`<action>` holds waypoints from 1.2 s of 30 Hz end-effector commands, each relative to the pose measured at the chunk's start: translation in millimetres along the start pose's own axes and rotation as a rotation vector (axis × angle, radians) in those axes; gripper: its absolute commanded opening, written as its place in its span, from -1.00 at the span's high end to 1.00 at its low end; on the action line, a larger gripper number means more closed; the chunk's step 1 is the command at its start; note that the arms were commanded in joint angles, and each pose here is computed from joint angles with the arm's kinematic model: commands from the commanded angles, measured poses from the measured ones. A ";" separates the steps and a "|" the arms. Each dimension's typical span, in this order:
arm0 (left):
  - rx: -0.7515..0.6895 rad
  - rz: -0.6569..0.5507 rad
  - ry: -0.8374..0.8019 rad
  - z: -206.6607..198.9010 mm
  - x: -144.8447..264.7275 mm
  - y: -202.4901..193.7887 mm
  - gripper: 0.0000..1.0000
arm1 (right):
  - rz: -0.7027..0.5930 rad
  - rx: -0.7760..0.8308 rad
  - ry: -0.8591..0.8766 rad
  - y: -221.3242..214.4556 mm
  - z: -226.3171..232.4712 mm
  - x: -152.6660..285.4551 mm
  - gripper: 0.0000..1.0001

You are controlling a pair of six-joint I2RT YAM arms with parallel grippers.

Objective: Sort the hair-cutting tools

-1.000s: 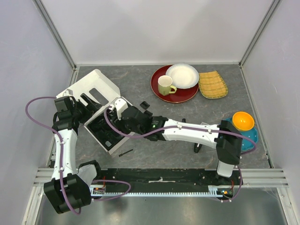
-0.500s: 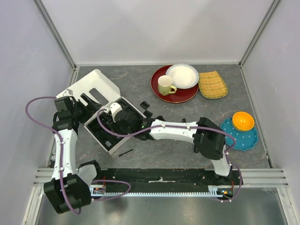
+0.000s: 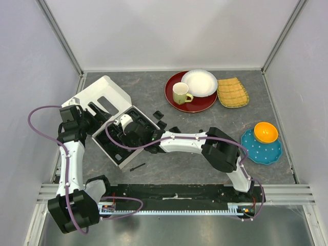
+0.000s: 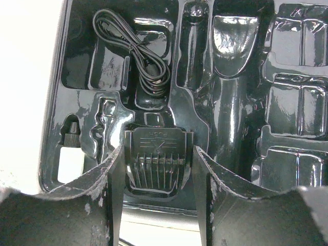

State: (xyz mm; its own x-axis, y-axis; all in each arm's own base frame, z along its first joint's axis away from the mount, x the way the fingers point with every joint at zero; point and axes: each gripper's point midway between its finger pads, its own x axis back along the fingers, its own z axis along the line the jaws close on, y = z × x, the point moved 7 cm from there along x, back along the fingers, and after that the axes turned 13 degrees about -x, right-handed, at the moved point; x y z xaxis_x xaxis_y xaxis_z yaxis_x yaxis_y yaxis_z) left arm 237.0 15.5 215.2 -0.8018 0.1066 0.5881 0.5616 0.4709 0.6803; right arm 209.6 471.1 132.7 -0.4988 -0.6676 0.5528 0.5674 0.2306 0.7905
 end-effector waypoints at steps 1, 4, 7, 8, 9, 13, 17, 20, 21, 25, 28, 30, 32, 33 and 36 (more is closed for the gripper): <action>-0.006 -0.018 -0.028 -1.4 -1.4 3.5 -0.81 | -0.059 -0.024 0.013 13.0 6.1 -1.7 0.20; -0.006 -0.019 -0.029 -1.7 -1.1 3.5 -0.81 | -0.049 -0.024 0.003 8.2 3.0 -4.0 0.20; -0.008 -0.023 -0.028 -1.3 -0.8 4.1 -0.81 | -0.038 -0.023 0.003 3.2 3.0 -4.5 0.20; -0.007 -0.021 -0.027 -1.3 -0.7 3.8 -0.81 | -0.034 -0.022 -0.003 1.4 1.1 -5.7 0.20; -0.008 -0.020 -0.030 -1.8 -0.8 3.6 -0.81 | -0.032 -0.021 -0.005 -0.1 1.1 -6.1 0.20; -0.012 -0.022 -0.030 -1.8 -0.4 3.7 -0.81 | -0.013 -0.013 -0.020 -10.2 -2.1 -10.1 0.20; -0.013 -0.024 -0.031 -2.0 -0.2 4.1 -0.81 | -0.005 0.004 -0.024 -14.8 -1.6 -11.0 0.20; -0.013 -0.024 -0.031 -2.2 0.1 4.3 -0.81 | 0.001 0.008 -0.027 -17.3 -2.2 -11.2 0.17; -0.015 -0.024 -0.031 -2.1 0.1 4.3 -0.81 | 0.002 0.009 -0.026 -17.7 -1.5 -11.0 0.15; -0.015 -0.025 -0.030 -1.9 0.1 4.0 -0.82 | 0.017 -0.001 -0.018 -19.8 -0.2 -11.5 0.08; -0.013 -0.024 -0.028 -1.3 0.0 3.7 -0.82 | 0.025 -0.008 -0.010 -22.3 3.0 -10.3 0.08; -0.015 -0.025 -0.030 -1.9 0.1 4.0 -0.81 | 0.030 -0.002 -0.020 -23.6 2.8 -9.1 0.07; -0.016 -0.025 -0.028 -1.7 0.1 4.0 -0.82 | 0.029 0.003 -0.045 -25.4 1.8 -7.8 0.05; -0.015 -0.026 -0.030 -1.9 0.1 4.2 -0.82 | 0.031 0.006 -0.055 -26.2 1.0 -7.0 0.03; -0.017 -0.026 -0.030 -2.1 0.3 4.5 -0.82 | 0.031 0.010 -0.075 -26.5 -0.9 -5.5 -0.11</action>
State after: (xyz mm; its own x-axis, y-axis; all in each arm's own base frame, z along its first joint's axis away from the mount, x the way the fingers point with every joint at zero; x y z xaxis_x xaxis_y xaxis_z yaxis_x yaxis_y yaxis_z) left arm 237.0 15.4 215.4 -0.8022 0.1083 0.5871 0.5617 0.4703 0.6807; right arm 201.7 475.9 116.9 -0.5123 -0.6519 0.5591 0.5638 0.2357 0.7915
